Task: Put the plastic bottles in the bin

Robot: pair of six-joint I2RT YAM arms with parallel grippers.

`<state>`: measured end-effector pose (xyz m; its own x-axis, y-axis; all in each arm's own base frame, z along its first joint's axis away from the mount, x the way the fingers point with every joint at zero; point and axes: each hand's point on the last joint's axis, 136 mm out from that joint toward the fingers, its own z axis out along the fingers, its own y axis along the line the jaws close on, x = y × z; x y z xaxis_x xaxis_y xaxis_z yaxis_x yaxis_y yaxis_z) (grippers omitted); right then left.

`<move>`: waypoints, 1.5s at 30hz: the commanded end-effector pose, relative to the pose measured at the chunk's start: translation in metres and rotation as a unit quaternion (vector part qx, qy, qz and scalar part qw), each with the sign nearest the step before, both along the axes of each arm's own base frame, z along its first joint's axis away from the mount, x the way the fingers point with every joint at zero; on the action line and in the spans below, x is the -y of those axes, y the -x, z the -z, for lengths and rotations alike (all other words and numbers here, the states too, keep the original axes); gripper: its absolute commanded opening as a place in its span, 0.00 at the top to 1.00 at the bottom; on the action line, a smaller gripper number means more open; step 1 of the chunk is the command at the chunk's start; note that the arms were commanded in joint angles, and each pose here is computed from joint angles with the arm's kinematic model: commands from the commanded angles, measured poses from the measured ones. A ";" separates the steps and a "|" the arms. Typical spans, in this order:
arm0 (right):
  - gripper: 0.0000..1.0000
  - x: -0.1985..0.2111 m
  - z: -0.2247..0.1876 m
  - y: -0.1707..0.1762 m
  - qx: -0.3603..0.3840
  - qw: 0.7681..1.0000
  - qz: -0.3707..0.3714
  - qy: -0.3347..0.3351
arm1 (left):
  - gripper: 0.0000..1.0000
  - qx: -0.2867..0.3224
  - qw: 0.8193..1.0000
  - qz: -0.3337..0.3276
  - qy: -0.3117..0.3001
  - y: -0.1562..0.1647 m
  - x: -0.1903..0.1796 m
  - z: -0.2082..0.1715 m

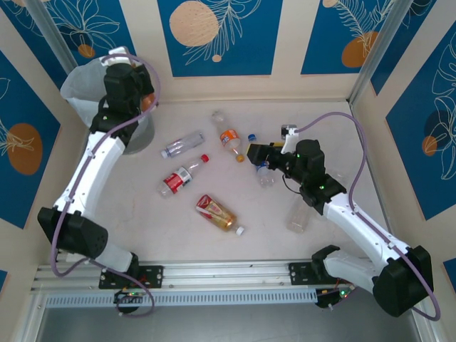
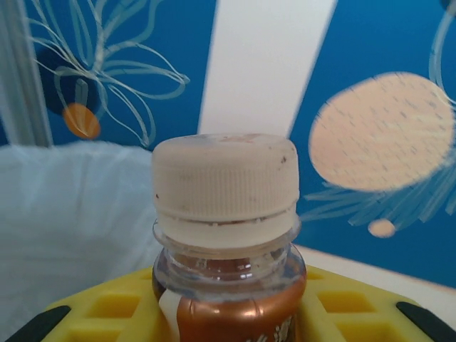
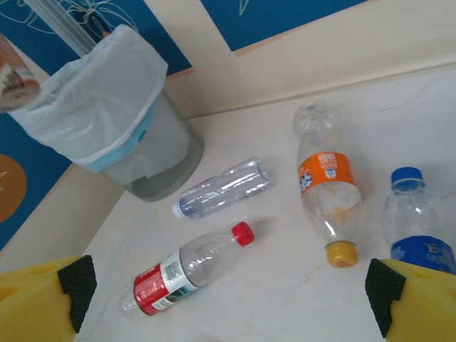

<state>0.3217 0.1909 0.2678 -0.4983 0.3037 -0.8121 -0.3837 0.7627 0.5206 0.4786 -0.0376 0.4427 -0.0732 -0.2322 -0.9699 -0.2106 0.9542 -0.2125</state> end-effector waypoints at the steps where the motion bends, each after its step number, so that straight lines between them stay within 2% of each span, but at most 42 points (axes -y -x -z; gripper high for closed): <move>1: 0.01 0.006 -0.009 -0.003 0.006 1.000 0.022 0.011 | 1.00 0.033 0.998 -0.046 -0.020 -0.013 -0.033 -0.029; 5: 0.01 0.010 -0.007 -0.002 -0.003 0.999 0.032 0.022 | 1.00 0.017 0.998 -0.050 -0.032 -0.045 -0.055 -0.027; 10: 0.01 0.019 -0.004 0.002 -0.010 0.998 0.049 0.037 | 1.00 -0.013 0.993 -0.107 -0.039 -0.079 -0.096 -0.012; 14: 0.01 0.028 0.002 0.008 -0.028 0.996 0.069 0.045 | 1.00 -0.055 0.988 -0.132 -0.054 -0.108 -0.117 0.017; 19: 0.01 0.040 0.009 0.017 -0.043 0.993 0.089 0.057 | 1.00 -0.104 0.986 -0.129 -0.023 -0.133 -0.132 0.064; 25: 0.01 0.047 0.018 0.022 -0.059 0.991 0.101 0.062 | 1.00 -0.169 0.977 -0.120 -0.041 -0.150 -0.135 0.124; 31: 0.01 0.046 0.019 0.021 -0.062 0.991 0.102 0.061 | 0.99 -0.220 0.969 -0.108 -0.035 -0.157 -0.133 0.171; 39: 0.01 0.048 0.023 0.020 -0.069 0.989 0.109 0.067 | 0.85 -0.259 0.962 -0.087 -0.008 -0.161 -0.127 0.211; 44: 0.01 0.049 0.026 0.019 -0.074 0.988 0.112 0.069 | 0.82 -0.270 0.960 -0.059 0.041 -0.162 -0.115 0.227; 45: 0.01 0.049 0.026 0.019 -0.075 0.988 0.113 0.069 | 0.77 -0.272 0.960 -0.052 0.051 -0.163 -0.112 0.229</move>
